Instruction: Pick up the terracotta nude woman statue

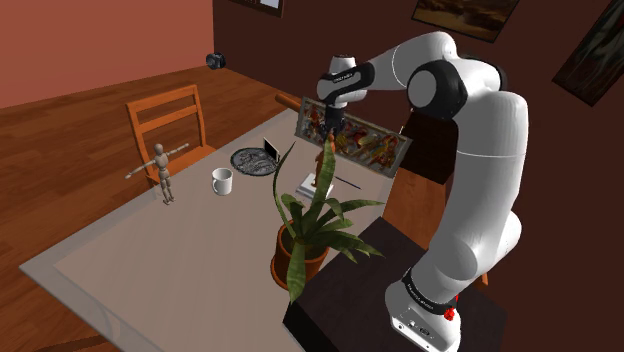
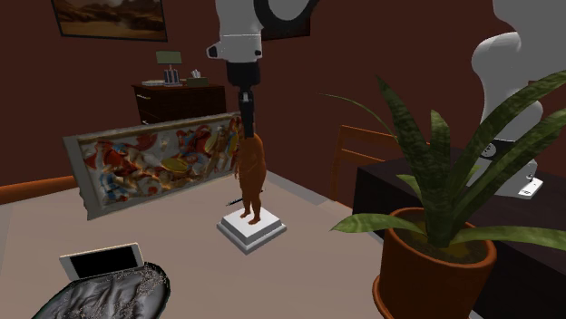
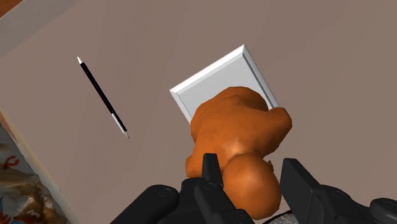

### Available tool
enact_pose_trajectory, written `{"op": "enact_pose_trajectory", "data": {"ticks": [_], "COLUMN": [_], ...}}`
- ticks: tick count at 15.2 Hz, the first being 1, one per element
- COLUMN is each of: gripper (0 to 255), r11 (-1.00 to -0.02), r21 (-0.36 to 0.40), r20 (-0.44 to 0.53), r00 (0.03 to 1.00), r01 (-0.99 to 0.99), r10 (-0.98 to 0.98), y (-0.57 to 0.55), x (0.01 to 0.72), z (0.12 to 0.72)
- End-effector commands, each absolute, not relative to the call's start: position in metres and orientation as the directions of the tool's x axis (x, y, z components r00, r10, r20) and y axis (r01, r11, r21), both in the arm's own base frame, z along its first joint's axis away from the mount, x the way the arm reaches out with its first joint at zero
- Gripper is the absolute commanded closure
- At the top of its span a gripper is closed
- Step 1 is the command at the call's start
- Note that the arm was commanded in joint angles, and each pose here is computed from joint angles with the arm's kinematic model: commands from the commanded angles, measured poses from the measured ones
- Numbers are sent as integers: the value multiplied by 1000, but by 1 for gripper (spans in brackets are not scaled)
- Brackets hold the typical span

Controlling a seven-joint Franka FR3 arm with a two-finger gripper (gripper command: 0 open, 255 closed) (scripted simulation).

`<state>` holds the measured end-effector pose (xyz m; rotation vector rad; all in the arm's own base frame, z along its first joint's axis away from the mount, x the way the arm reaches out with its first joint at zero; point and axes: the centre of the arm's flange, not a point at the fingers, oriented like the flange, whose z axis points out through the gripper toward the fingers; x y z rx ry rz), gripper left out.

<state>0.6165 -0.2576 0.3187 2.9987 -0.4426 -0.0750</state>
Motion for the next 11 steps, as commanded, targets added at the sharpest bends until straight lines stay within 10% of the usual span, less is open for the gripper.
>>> {"op": "enact_pose_trajectory", "data": {"ticks": [1,11], "gripper": [255,255], "r11": [-951,-951], "r21": [115,115], "r20": [-31,-31], "r00": [956,956], "r01": [-285,-285], "r10": [-291,-291], "y": [-258,-258], "x": [616,616], "z": [331,374]}}
